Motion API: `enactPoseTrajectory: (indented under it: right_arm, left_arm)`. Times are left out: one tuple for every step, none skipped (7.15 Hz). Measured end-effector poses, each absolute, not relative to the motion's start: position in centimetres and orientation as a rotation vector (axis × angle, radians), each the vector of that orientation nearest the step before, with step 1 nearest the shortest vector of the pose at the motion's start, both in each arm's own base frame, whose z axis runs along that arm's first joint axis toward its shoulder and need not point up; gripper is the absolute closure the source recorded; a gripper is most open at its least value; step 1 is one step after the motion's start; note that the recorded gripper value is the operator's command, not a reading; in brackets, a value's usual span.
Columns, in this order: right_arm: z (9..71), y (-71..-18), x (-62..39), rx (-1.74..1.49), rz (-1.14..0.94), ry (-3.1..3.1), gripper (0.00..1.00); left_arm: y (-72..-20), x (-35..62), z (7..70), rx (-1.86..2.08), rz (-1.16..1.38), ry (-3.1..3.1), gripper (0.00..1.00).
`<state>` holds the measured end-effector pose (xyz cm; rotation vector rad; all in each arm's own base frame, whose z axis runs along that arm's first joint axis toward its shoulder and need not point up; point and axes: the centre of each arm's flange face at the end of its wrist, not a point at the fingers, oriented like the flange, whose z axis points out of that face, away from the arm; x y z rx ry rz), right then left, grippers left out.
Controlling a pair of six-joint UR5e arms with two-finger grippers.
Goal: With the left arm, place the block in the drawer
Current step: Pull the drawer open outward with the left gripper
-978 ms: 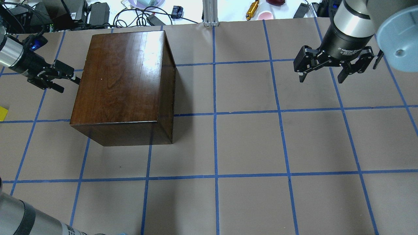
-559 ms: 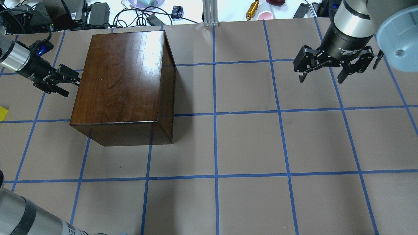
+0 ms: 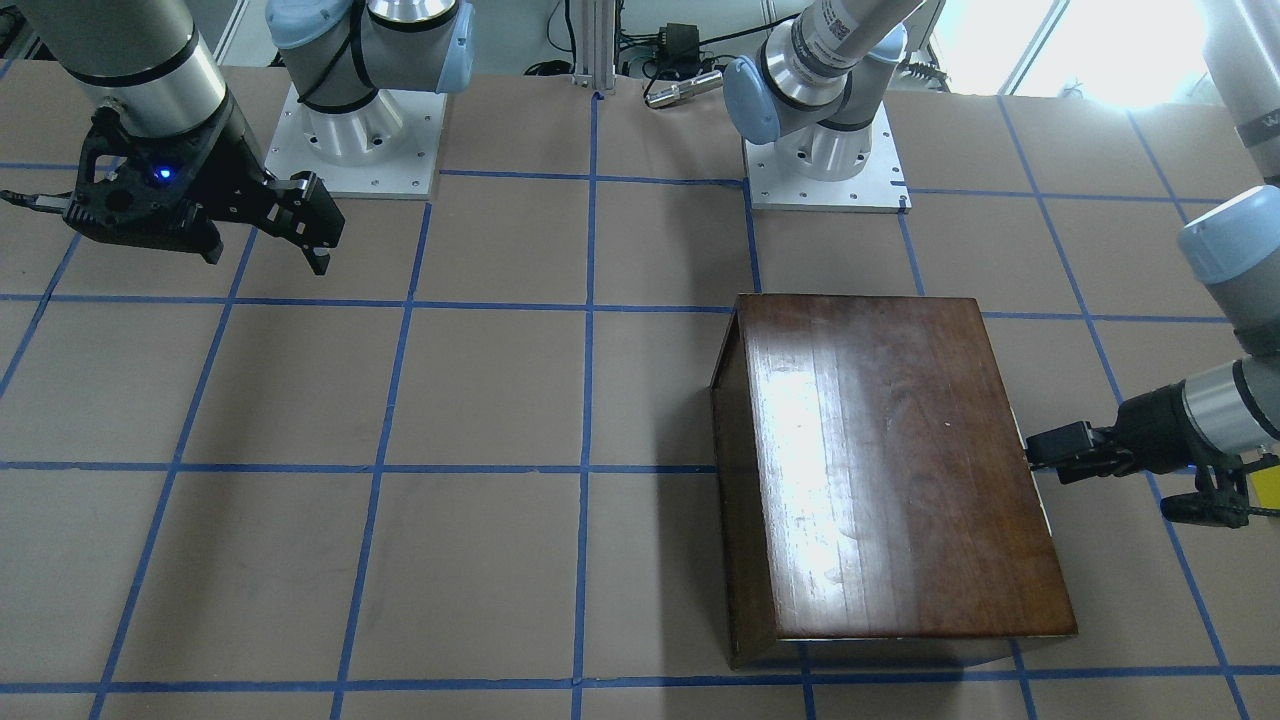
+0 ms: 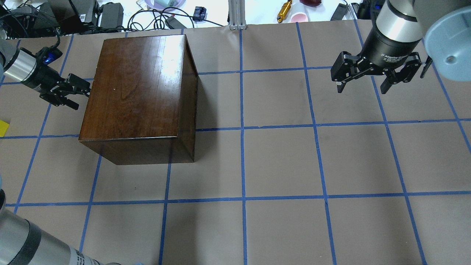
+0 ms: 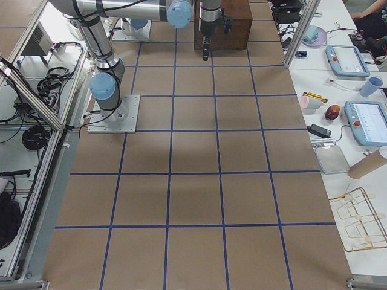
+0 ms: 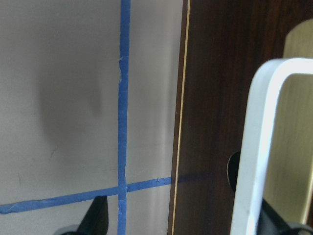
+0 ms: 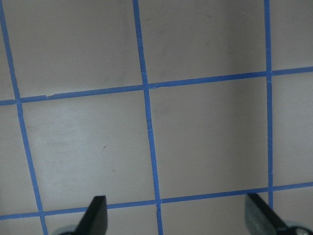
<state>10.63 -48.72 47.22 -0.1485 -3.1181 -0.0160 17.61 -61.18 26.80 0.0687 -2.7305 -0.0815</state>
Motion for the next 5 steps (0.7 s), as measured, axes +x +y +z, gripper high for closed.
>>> enactPoseTrajectory:
  right_arm:
    - [47.22,-48.72,10.62,-0.149,-0.016,-3.118,0.0]
    - [47.22,-48.72,10.62,-0.149,-0.016,-3.118,0.0]
    - [47.22,-48.72,10.63,-0.148,-0.016,-3.118,0.0]
    - [47.22,-48.72,10.63,-0.149,-0.016,-3.118,0.0]
    - [47.22,-48.72,10.63,-0.148,-0.016,-3.118,0.0]
  left_arm:
    - [-61.22,17.82,26.86,0.063,-0.086,-2.748,0.12]
    - [-61.31,18.02,27.02,0.059,-0.081,-2.764,0.12]
    - [-61.35,18.22,27.15,0.056,-0.079,-2.778,0.12]
    - [-61.38,18.39,27.29,0.051,-0.076,-2.792,0.12]
    - [-61.41,18.56,27.43,0.047,-0.073,-2.809,0.13]
